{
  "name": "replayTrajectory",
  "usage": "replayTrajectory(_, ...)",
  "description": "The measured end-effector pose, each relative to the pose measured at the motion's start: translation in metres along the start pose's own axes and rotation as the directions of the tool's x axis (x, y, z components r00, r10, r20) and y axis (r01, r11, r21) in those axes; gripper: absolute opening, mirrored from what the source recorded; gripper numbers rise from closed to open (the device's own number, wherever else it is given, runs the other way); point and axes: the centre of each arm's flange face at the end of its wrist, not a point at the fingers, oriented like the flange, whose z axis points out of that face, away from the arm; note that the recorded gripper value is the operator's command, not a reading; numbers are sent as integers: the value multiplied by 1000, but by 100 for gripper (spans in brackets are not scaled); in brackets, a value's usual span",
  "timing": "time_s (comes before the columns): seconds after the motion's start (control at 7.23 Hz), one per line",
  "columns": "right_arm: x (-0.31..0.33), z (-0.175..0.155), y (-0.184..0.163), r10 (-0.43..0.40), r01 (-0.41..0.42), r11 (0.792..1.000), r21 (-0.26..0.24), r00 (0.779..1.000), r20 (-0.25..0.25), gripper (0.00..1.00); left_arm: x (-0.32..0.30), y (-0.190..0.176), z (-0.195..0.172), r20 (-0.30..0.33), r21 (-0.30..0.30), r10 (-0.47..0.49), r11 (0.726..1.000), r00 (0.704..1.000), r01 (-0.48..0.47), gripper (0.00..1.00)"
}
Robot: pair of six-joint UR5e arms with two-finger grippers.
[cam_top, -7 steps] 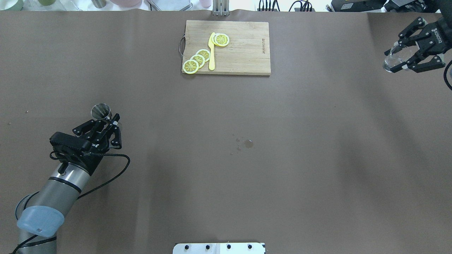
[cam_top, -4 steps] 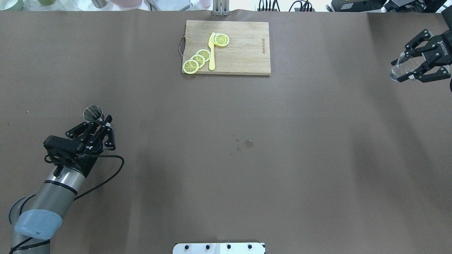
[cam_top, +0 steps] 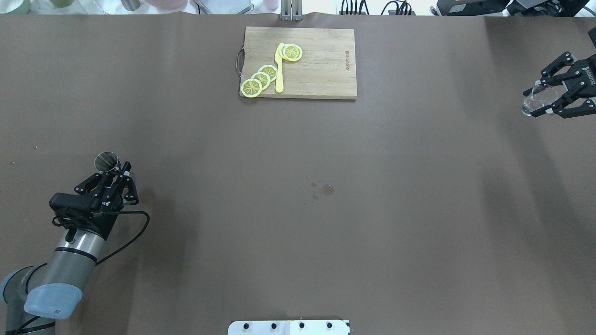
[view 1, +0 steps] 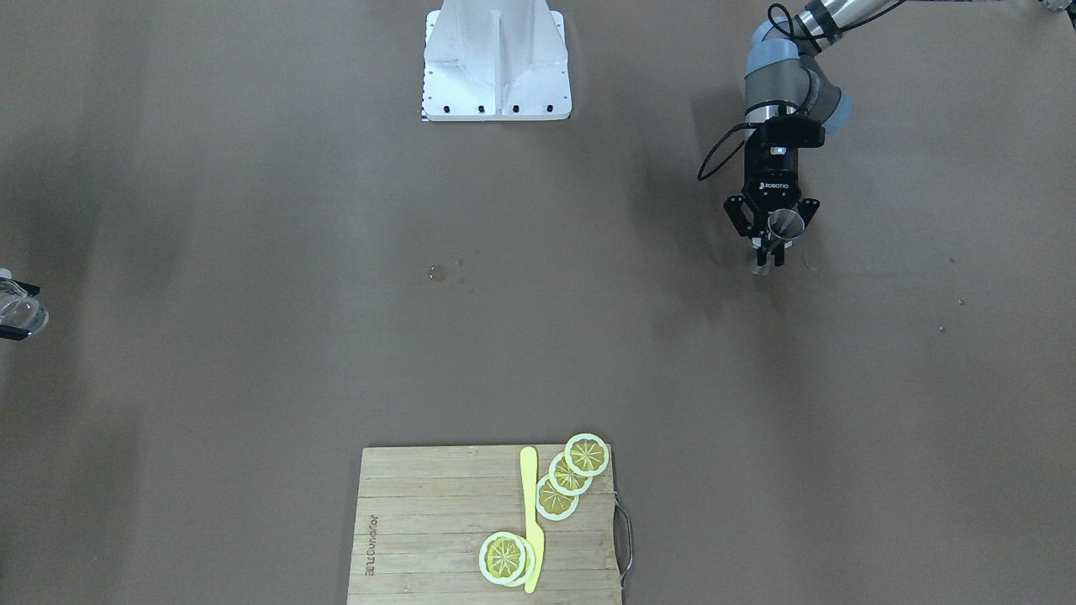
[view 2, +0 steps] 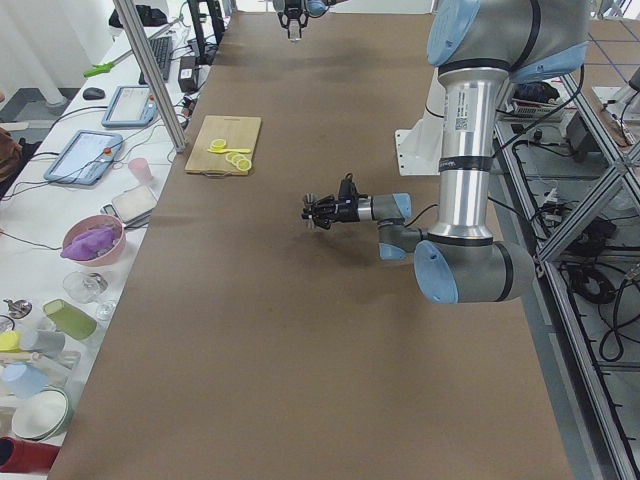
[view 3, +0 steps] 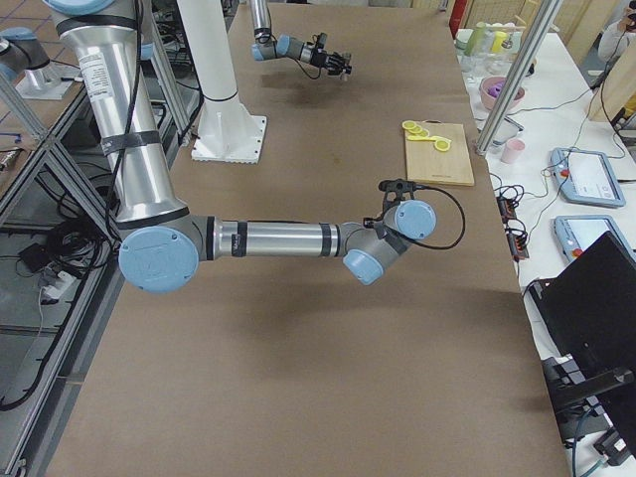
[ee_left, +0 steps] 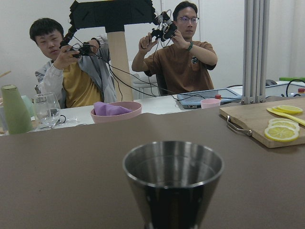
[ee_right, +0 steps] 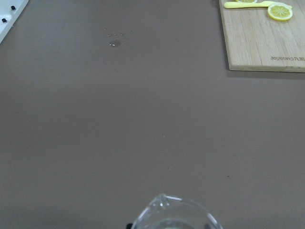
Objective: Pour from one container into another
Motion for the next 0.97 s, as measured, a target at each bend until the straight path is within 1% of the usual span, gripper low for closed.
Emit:
replayTrajectory(0.42,2,0,8,48,-48,999,-4,999,-1,0,-1,2,-1,11,18,-10,1000,1000,10,0)
replayTrajectory(0.97,5,-15,23,99,-99,995,-12,995,-34,0,3,16,-15,-4,5,-37,999,999,37,0)
